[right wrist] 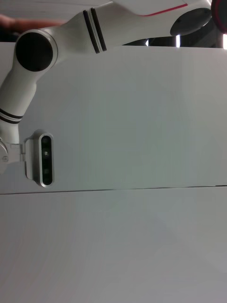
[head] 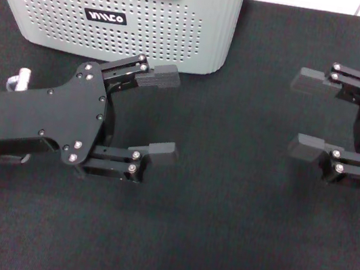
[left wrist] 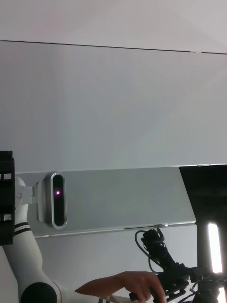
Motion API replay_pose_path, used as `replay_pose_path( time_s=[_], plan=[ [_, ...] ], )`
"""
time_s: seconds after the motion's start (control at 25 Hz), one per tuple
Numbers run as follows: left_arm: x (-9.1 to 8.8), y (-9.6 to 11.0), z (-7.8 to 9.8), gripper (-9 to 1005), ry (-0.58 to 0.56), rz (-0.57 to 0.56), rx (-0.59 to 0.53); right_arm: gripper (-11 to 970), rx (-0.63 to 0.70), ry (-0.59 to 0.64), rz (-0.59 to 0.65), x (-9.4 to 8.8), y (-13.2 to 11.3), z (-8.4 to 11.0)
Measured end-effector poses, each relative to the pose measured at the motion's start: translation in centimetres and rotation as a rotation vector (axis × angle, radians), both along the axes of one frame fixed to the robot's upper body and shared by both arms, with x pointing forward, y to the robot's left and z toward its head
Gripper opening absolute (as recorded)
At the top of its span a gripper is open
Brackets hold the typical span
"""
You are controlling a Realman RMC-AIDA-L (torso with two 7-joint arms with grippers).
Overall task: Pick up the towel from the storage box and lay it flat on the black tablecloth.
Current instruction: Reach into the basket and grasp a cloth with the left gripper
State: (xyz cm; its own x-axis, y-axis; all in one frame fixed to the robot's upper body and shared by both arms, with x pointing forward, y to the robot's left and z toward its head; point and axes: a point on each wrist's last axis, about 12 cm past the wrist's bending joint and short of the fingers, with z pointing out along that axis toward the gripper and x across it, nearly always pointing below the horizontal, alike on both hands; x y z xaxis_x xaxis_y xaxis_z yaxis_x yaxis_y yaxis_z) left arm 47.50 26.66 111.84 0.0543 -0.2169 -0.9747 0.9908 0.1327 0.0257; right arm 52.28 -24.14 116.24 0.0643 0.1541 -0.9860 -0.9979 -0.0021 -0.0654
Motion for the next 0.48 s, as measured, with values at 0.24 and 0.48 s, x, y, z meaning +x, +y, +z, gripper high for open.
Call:
replay_pose_path(
  time_s=[0.24, 0.48],
  plan=[
    [0.00, 0.00, 0.00, 869, -0.002, 0.000, 0.000, 704, -0.001, -0.004, 0.004, 0.10, 0.07, 0.12],
    [0.01, 0.00, 0.03, 862, -0.004, 0.000, 0.001, 702, -0.005, -0.002, -0.005, 0.21, 0.07, 0.08]
  ],
)
